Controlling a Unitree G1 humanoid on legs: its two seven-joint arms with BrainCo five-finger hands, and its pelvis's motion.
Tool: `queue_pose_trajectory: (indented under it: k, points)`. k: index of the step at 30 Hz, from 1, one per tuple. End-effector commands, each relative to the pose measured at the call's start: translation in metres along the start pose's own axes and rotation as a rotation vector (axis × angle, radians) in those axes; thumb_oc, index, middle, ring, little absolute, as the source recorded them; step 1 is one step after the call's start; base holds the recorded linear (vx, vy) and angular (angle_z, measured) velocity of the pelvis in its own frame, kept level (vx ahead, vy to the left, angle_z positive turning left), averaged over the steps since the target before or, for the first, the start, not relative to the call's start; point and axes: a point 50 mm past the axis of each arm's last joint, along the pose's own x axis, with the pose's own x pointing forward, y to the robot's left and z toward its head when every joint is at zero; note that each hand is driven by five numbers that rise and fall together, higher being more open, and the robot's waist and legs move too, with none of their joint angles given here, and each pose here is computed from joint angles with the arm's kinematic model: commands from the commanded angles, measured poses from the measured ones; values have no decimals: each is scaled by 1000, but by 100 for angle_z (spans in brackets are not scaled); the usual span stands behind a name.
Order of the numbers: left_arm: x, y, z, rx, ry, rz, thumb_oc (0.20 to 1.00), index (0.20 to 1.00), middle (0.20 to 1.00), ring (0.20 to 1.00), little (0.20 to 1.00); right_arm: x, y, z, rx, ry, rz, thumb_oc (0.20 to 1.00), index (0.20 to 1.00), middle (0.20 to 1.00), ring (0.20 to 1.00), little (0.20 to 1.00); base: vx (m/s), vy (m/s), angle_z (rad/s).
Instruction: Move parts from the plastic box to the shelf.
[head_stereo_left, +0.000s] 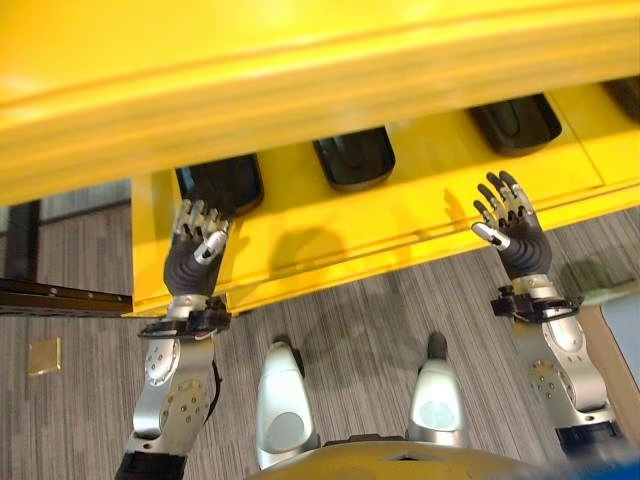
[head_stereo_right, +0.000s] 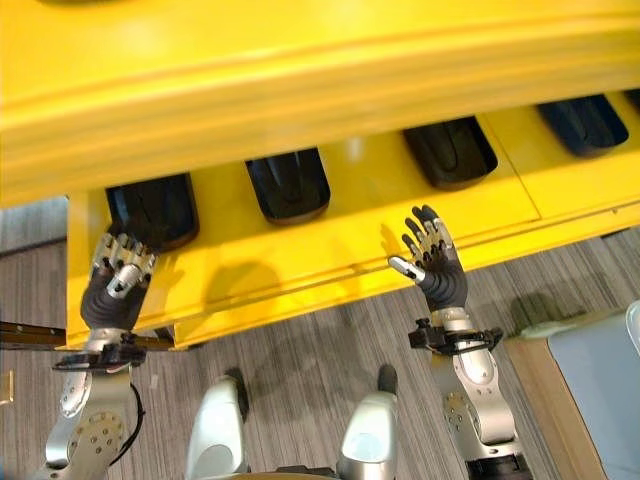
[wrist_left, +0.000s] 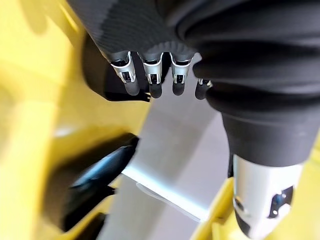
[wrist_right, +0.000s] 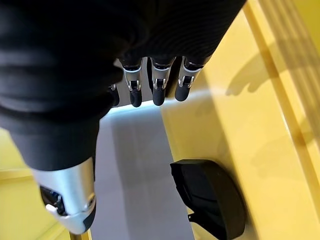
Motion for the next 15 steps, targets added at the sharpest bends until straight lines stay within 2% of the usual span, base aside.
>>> queue_pose_trajectory:
  k: [1, 8, 15]
  points:
    - [-14, 4, -2, 60, 53, -60, 1000, 1000, 1000, 1000, 1000, -8, -14, 4, -54, -11, -24, 1000, 1000, 1000, 1000, 1000, 67, -11, 5]
    - [-34, 24, -31, 95, 195, 51, 1000, 1000, 1000, 1000, 1000, -25, -25, -19, -65, 110, -90, 1000, 1000, 1000, 1000, 1000, 59, -10, -5]
    - [-45, 28, -48, 72, 258, 101, 1000, 1000, 1000, 1000, 1000, -38, -24, -30, -32, 162, -117, 1000, 1000, 1000, 1000, 1000, 30, -7, -1]
